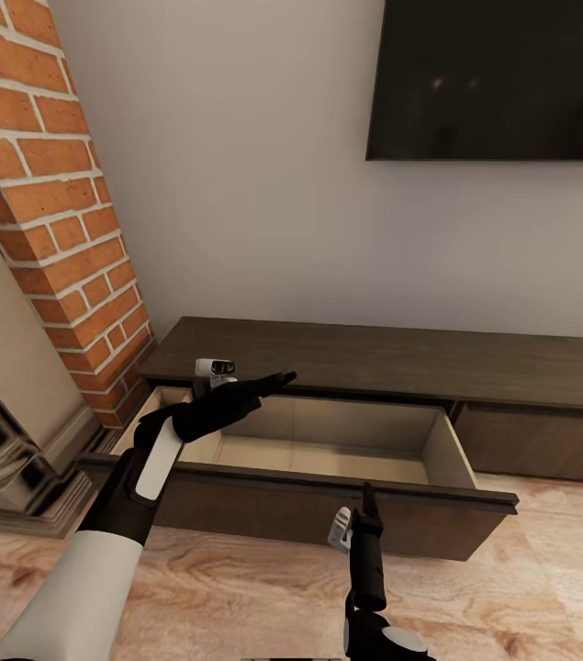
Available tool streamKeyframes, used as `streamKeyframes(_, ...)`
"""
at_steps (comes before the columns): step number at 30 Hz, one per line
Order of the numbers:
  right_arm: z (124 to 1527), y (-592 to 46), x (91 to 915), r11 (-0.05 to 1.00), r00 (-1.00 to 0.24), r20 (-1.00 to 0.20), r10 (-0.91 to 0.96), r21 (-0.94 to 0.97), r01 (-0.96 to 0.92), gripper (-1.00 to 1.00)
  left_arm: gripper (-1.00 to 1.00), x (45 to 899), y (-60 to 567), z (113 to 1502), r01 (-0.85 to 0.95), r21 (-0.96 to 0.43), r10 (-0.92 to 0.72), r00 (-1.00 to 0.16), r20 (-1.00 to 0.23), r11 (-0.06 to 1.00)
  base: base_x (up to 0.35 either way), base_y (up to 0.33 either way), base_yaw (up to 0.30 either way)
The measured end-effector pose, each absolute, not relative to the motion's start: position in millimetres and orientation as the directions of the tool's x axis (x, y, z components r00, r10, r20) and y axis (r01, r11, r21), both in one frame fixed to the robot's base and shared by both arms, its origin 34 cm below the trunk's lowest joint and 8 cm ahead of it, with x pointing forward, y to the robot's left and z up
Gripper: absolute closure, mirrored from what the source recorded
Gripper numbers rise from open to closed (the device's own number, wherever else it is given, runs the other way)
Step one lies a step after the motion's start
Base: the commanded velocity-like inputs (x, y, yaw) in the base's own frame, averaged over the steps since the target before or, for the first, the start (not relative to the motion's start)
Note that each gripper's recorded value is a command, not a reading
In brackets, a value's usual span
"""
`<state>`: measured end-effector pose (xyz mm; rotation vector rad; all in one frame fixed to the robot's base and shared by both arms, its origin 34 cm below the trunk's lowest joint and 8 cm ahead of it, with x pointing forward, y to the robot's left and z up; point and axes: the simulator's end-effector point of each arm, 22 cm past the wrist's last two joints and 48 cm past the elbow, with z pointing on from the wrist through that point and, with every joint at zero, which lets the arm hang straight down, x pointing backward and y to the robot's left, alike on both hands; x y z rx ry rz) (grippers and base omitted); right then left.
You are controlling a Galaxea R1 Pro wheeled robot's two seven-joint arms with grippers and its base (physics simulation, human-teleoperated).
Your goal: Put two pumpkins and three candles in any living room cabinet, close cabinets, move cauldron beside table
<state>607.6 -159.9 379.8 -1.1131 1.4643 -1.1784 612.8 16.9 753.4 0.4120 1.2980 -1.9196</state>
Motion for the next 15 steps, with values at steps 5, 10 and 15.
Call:
streamKeyframes(5,380,-160,608,0.135,-0.166,-0.118,-0.979,-0.986,-0.098,-1.00,-1.00,614,19,753,0.743,-0.644,-0.419,-0.651,-0.633,-0.183,0.000,0.000,0.000)
streamKeyframes(10,380,-160,608,0.135,-0.166,-0.118,-0.979,-0.986,-0.098,-1.00,-1.00,617,25,756,0.745,-0.642,-0.436,-0.646,-0.627,-0.181,0.000,0.000,0.000)
streamKeyframes(15,380,-160,608,0.135,-0.166,-0.118,-0.979,-0.986,-0.096,-1.00,-1.00,620,33,761,0.746,-0.639,-0.461,-0.642,-0.613,-0.190,0.000,0.000,0.000)
